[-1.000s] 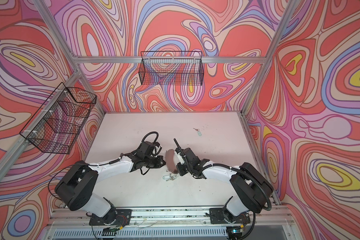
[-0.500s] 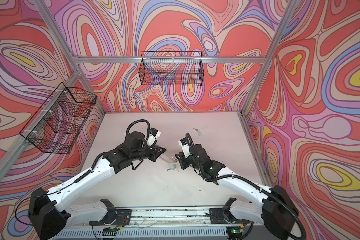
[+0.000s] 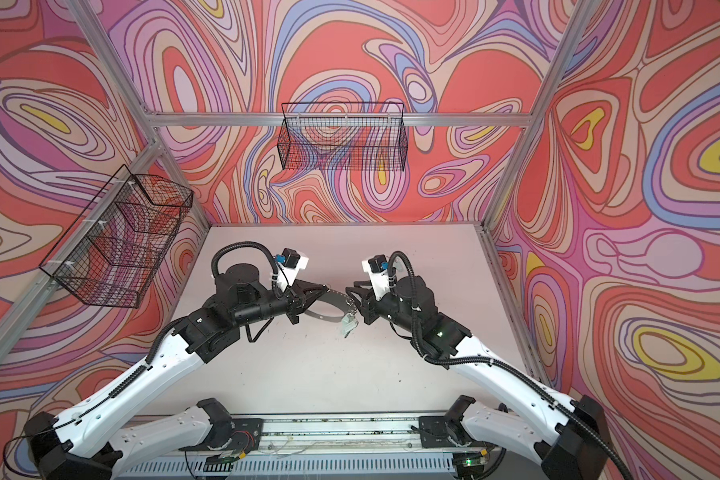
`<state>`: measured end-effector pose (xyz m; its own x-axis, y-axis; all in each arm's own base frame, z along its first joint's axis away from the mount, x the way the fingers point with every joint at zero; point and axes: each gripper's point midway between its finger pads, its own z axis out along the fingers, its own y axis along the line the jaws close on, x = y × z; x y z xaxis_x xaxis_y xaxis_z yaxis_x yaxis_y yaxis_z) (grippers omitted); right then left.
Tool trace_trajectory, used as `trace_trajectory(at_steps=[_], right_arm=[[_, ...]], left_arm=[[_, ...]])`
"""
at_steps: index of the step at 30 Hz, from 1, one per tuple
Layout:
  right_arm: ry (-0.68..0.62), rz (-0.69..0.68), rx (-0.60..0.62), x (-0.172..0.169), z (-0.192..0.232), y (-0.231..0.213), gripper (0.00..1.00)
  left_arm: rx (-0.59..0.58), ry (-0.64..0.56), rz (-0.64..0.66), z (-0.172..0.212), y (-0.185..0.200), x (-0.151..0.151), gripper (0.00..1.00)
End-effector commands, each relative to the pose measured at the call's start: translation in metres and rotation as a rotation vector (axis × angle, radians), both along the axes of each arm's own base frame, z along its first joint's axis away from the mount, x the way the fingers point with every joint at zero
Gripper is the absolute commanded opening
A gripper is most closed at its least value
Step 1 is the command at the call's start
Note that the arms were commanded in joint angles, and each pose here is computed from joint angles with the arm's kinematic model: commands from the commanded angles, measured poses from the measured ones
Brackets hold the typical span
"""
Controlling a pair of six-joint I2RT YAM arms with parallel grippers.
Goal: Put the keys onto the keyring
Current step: 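Lift the metal plate upright with both grippers holding its edge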
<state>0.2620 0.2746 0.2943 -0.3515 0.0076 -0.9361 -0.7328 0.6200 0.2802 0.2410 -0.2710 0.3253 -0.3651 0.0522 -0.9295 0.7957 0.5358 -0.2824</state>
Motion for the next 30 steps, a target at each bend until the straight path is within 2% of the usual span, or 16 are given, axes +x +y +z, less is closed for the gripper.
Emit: trace_trajectory(at_steps=[1, 4, 9, 18, 26, 30], right_arm=[[0.031, 0.207, 0.052, -0.024, 0.007, 0.025, 0.31], [0.060, 0.278, 0.096, -0.034, 0.007, 0.034, 0.31], [0.045, 0.296, 0.099, -0.042, 0.010, 0.038, 0.32], [-0.034, 0.114, 0.159, -0.026, 0.025, 0.012, 0.30], [-0.113, 0.099, 0.278, -0.029, 0.057, 0.002, 0.30], [-0.120, 0.160, 0.286, -0.032, 0.064, 0.013, 0.30]], left_arm=[[-0.095, -0.149, -0.018, 0.035, -0.002, -0.002, 0.00], [-0.143, -0.182, -0.012, 0.044, -0.002, -0.001, 0.00], [-0.179, -0.192, -0.031, 0.047, -0.006, -0.002, 0.00], [-0.273, -0.230, -0.051, 0.057, -0.004, -0.011, 0.00], [-0.329, -0.269, -0.103, 0.066, -0.006, -0.020, 0.00], [-0.371, -0.365, -0.089, 0.067, -0.003, -0.019, 0.00]])
